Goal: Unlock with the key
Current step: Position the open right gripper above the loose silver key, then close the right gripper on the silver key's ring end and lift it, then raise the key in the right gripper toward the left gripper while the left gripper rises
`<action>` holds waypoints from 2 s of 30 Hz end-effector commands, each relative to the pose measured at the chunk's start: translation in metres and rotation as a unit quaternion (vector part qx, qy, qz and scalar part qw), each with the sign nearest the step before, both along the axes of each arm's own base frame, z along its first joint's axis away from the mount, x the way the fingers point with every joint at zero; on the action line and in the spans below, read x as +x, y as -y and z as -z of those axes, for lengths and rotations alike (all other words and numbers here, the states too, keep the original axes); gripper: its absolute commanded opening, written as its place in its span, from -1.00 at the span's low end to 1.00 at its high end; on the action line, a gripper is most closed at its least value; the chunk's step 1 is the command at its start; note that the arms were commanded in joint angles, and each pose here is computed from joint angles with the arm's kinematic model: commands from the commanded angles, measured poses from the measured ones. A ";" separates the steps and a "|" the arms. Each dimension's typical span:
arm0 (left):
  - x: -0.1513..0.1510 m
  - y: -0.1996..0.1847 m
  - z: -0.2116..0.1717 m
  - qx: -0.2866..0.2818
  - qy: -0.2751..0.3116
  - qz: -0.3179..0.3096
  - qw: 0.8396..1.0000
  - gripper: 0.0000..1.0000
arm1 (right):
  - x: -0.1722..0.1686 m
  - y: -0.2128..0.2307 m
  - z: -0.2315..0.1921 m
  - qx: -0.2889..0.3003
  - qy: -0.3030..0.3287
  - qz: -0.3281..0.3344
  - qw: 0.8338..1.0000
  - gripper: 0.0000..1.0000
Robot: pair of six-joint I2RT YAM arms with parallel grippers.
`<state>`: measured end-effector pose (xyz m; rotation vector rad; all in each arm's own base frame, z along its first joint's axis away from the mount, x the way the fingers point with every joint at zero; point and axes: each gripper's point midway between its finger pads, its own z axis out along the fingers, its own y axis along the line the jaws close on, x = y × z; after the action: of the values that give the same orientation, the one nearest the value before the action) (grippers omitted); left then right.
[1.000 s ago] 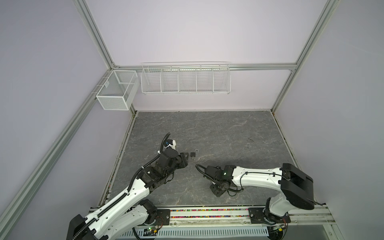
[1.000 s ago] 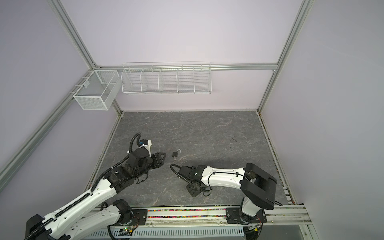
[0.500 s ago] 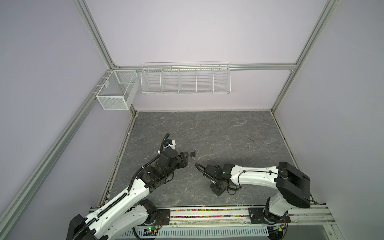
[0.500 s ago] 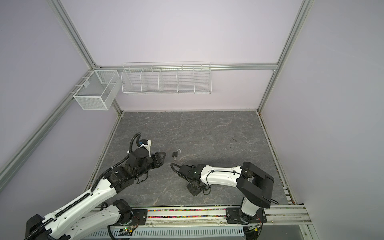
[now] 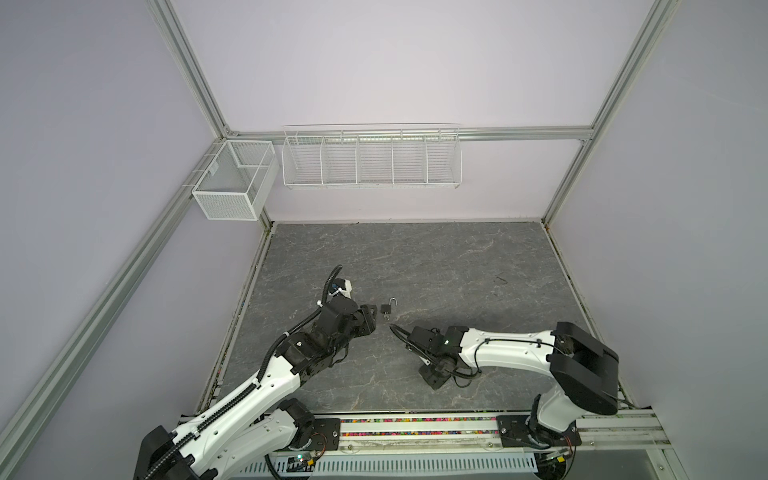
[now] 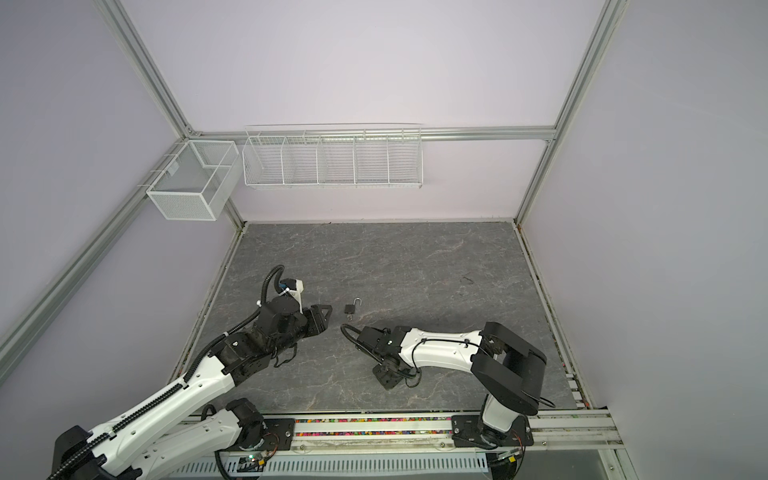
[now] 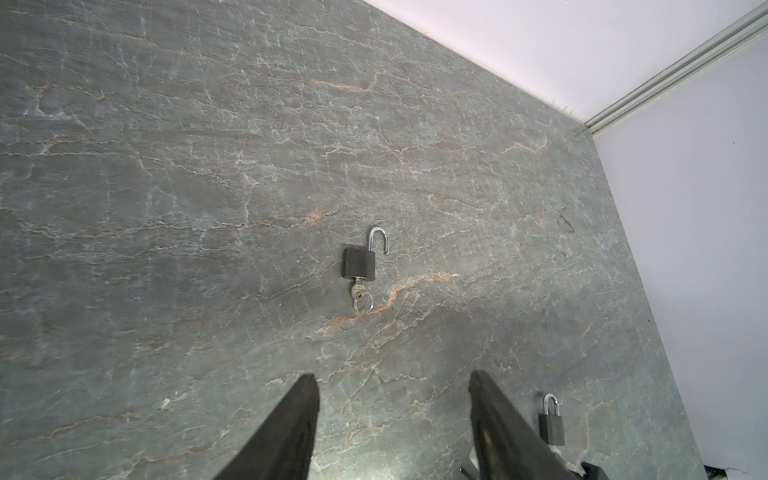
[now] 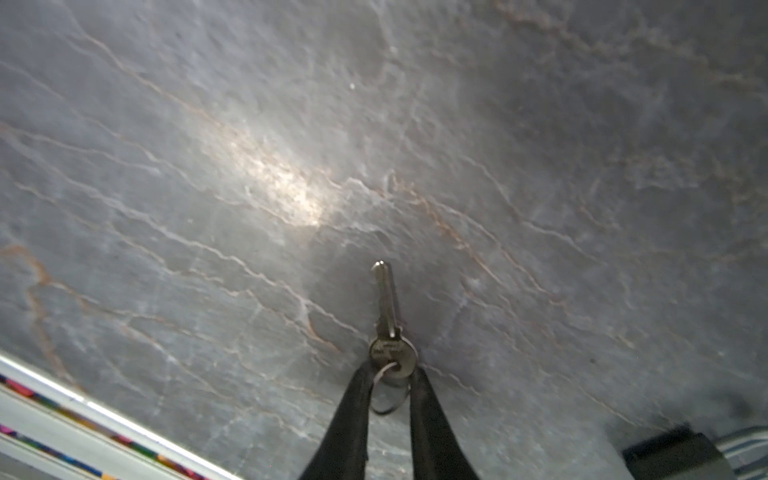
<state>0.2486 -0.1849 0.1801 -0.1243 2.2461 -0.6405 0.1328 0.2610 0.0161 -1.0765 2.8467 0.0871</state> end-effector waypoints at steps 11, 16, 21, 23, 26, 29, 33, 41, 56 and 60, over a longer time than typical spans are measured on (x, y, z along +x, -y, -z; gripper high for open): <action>0.002 0.003 0.001 -0.015 -0.001 -0.006 1.000 0.17 | 0.008 0.000 -0.001 0.008 0.016 -0.001 1.000 -0.78; 0.001 0.003 -0.006 -0.031 0.003 -0.009 0.999 0.17 | 0.013 -0.004 -0.006 0.023 0.029 0.006 0.999 -0.87; -0.001 0.005 -0.013 -0.061 0.003 -0.012 0.998 0.17 | 0.020 -0.006 -0.018 0.051 0.048 0.018 0.997 -0.87; -0.002 0.009 -0.017 -0.081 0.002 -0.011 0.997 0.17 | 0.024 -0.008 -0.025 0.067 0.060 0.024 0.996 -0.87; -0.003 0.012 -0.026 -0.109 0.002 -0.011 0.994 0.17 | 0.034 -0.012 -0.044 0.100 0.083 0.036 0.991 -0.87; -0.004 0.015 -0.036 -0.141 0.005 -0.014 0.990 0.17 | 0.038 -0.005 -0.053 0.122 0.091 0.045 0.987 -0.87; -0.002 0.022 -0.048 -0.200 -0.005 -0.025 0.979 0.17 | 0.050 -0.004 -0.079 0.159 0.108 0.060 0.980 -0.87; 0.006 0.042 -0.073 -0.358 -0.045 -0.051 0.931 0.17 | 0.087 -0.020 -0.143 0.237 0.157 0.088 0.955 -0.87; 0.031 0.068 -0.109 -0.535 -0.118 -0.096 0.831 0.30 | 0.132 -0.094 -0.264 0.394 0.240 0.046 0.886 -0.87; 0.037 0.061 -0.118 -0.556 -0.111 -0.120 0.815 0.31 | 0.133 -0.108 -0.281 0.409 0.255 0.029 0.876 -0.87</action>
<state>0.2795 -0.2489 0.2633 -0.9983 1.8432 -1.6665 0.2663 0.3560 0.2793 -0.6315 2.0905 0.7547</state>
